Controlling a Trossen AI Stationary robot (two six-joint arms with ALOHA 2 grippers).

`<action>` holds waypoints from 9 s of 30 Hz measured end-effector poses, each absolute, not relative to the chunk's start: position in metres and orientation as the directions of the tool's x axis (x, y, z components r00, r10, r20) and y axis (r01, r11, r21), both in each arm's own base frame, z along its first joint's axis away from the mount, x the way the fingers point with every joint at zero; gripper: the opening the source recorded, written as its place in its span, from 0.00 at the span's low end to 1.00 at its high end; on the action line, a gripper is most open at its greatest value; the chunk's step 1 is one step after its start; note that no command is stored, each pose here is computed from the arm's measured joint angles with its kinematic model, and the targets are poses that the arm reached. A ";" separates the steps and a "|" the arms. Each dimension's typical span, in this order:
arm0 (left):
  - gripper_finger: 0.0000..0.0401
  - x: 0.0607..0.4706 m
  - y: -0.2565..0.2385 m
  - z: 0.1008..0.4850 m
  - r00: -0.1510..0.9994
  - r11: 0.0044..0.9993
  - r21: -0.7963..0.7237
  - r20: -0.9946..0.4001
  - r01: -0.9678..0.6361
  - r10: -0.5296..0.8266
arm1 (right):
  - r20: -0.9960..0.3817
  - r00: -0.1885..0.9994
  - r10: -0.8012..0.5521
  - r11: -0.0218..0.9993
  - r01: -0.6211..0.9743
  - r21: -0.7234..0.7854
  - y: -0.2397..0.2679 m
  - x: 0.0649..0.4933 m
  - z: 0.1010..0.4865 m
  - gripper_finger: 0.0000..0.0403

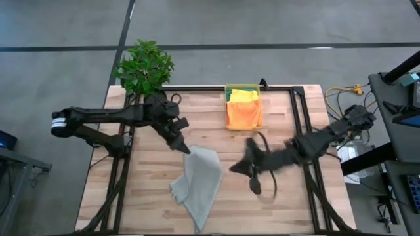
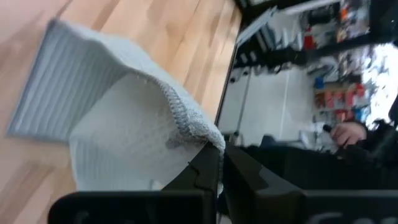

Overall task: Fold microfiber towels
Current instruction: Fold the gray microfiber towel

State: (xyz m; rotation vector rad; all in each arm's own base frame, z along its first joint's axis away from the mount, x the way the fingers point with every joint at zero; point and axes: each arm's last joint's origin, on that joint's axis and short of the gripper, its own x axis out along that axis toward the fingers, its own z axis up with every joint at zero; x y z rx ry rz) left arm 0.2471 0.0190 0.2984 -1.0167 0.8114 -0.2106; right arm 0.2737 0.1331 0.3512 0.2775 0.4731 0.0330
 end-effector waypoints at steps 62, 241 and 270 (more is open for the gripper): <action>0.00 0.237 -0.062 0.360 0.285 0.981 0.174 -0.948 0.083 0.144 | -0.223 0.736 0.639 0.737 -0.504 0.450 -0.032 0.479 0.198 0.45; 0.00 0.245 -0.202 0.364 0.493 0.983 -0.057 -0.859 0.177 -0.139 | -0.742 -0.105 0.662 0.745 -0.009 0.666 0.144 0.264 0.277 0.02; 0.00 0.251 -0.095 0.221 0.478 0.993 -0.108 -0.876 -0.056 -0.068 | -0.928 0.068 0.365 0.925 0.082 0.370 0.060 0.265 0.176 0.02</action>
